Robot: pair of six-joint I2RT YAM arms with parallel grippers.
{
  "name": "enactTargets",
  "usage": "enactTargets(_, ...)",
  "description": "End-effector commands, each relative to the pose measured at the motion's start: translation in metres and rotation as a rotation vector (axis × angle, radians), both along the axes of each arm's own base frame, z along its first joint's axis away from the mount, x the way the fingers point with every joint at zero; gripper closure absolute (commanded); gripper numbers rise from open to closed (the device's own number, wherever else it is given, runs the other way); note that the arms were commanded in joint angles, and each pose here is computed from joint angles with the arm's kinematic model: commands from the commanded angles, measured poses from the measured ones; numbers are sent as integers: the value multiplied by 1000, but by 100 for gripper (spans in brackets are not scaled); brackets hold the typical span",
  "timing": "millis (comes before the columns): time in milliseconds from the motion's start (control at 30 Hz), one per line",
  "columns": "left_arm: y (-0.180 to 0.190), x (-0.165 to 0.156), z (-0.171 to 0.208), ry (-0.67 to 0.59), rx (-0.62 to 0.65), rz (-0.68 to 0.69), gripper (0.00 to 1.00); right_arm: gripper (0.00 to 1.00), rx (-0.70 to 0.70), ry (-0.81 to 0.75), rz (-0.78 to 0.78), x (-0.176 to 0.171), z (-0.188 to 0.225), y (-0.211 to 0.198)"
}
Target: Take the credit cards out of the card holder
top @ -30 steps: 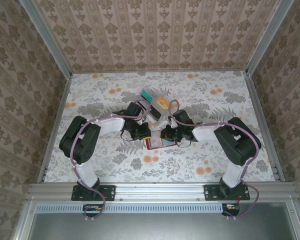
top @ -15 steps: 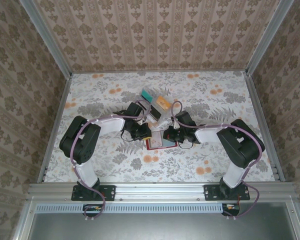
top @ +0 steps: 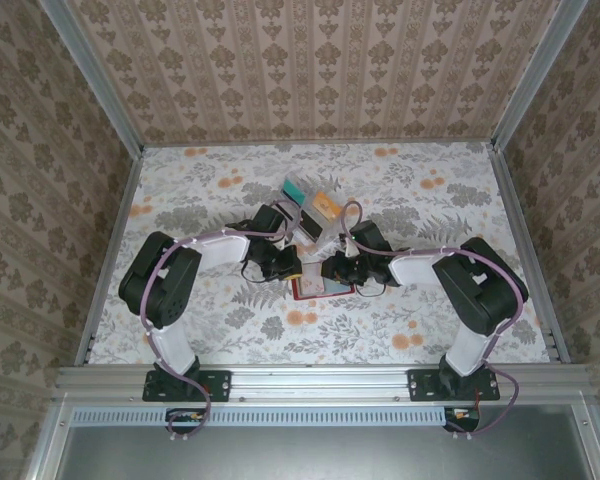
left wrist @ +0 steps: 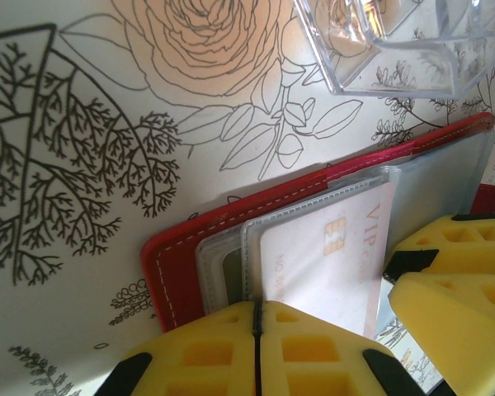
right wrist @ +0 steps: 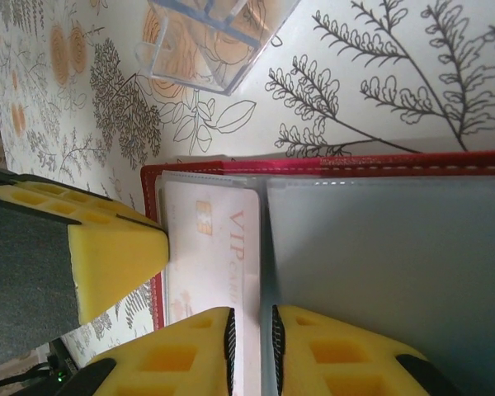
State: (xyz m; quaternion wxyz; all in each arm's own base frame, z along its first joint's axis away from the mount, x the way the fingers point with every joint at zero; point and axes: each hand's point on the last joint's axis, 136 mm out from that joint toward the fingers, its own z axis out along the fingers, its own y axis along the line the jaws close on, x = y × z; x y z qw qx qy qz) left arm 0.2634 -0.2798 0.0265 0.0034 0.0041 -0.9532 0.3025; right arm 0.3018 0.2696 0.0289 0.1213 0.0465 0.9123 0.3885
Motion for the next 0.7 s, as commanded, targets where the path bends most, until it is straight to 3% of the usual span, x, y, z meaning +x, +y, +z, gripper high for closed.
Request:
enactTargets(0, 24, -18, -29, 80, 114, 14, 92, 77, -1, 25, 16, -1, -5, 5)
enactTargets(200, 24, -20, -31, 83, 114, 15, 92, 78, 29, 32, 43, -2, -6, 13)
enactTargets(500, 23, -16, -24, 66, 106, 18, 91, 98, 0, 3, 10, 1, -5, 5)
enactTargets(667, 23, -14, -24, 65, 109, 20, 91, 100, -49, -23, -53, 5, -6, -15)
